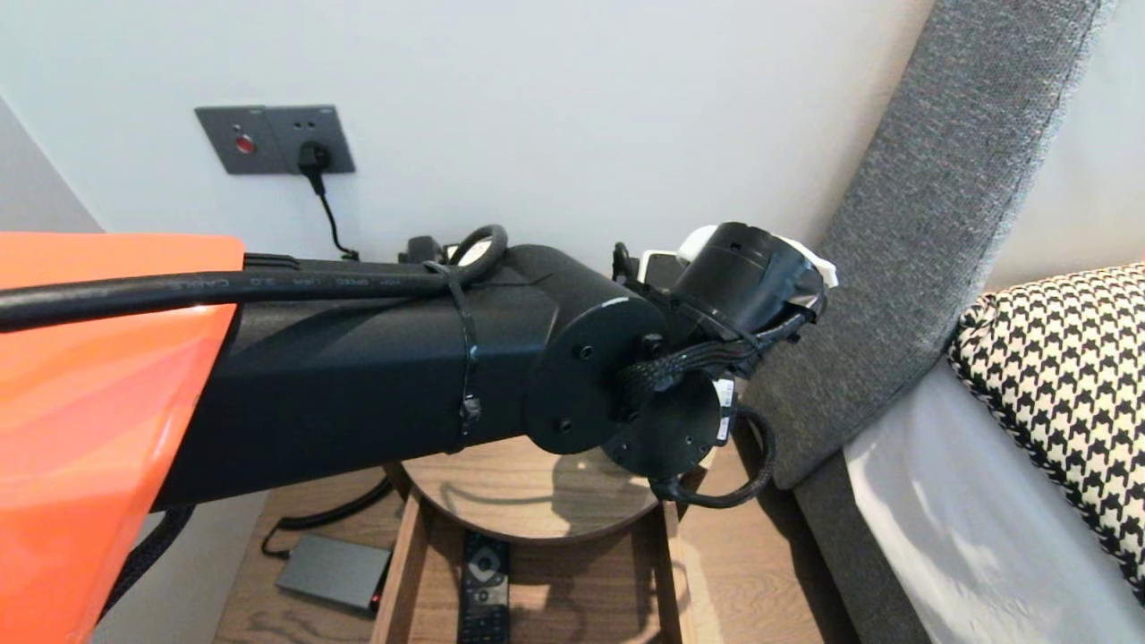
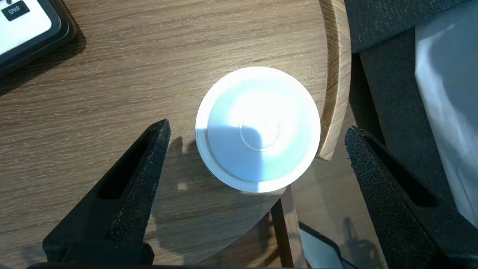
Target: Put the remote controls on the table in the drawer one by one
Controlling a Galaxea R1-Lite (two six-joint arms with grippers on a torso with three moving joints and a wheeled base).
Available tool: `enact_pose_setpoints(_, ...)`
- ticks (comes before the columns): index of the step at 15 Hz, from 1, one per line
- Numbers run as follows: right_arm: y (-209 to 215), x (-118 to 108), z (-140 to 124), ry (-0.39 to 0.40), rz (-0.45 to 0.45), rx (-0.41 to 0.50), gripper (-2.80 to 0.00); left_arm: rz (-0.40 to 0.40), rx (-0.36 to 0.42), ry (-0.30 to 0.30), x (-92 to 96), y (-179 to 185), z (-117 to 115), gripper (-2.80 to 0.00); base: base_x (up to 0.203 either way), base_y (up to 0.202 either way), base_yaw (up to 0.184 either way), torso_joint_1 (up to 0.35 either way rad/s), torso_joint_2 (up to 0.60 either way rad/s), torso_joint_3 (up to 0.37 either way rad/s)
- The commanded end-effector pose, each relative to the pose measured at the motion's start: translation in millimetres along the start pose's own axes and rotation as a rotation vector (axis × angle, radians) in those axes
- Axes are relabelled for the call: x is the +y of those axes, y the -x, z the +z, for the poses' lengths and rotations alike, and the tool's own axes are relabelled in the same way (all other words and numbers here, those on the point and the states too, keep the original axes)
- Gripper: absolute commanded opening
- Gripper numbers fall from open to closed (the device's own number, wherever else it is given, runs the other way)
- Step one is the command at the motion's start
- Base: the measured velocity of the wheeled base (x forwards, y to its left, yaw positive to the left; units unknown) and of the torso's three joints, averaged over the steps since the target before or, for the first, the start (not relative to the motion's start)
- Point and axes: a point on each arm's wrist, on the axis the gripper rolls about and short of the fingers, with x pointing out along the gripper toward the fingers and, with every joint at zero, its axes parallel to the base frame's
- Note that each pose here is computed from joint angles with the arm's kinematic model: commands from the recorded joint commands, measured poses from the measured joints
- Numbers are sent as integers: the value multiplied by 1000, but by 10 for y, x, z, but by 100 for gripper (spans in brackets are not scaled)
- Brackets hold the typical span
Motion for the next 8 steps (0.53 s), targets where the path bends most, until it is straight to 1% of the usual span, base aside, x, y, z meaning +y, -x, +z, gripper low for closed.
enact_pose_setpoints(1, -17, 0, -77, 1, 0, 28, -280, 13, 2, -2, -5, -24, -17, 0, 0, 0, 0, 0, 0, 0)
enact_pose_setpoints(4, -17, 0, -77, 1, 0, 27, -280, 13, -5, 1, -33, -76, -36, 0, 0, 0, 0, 0, 0, 0)
enact_pose_setpoints(8, -18, 0, -77, 1, 0, 28, -280, 20, 5, -5, -67, -162, -92, 0, 0, 0, 0, 0, 0, 0)
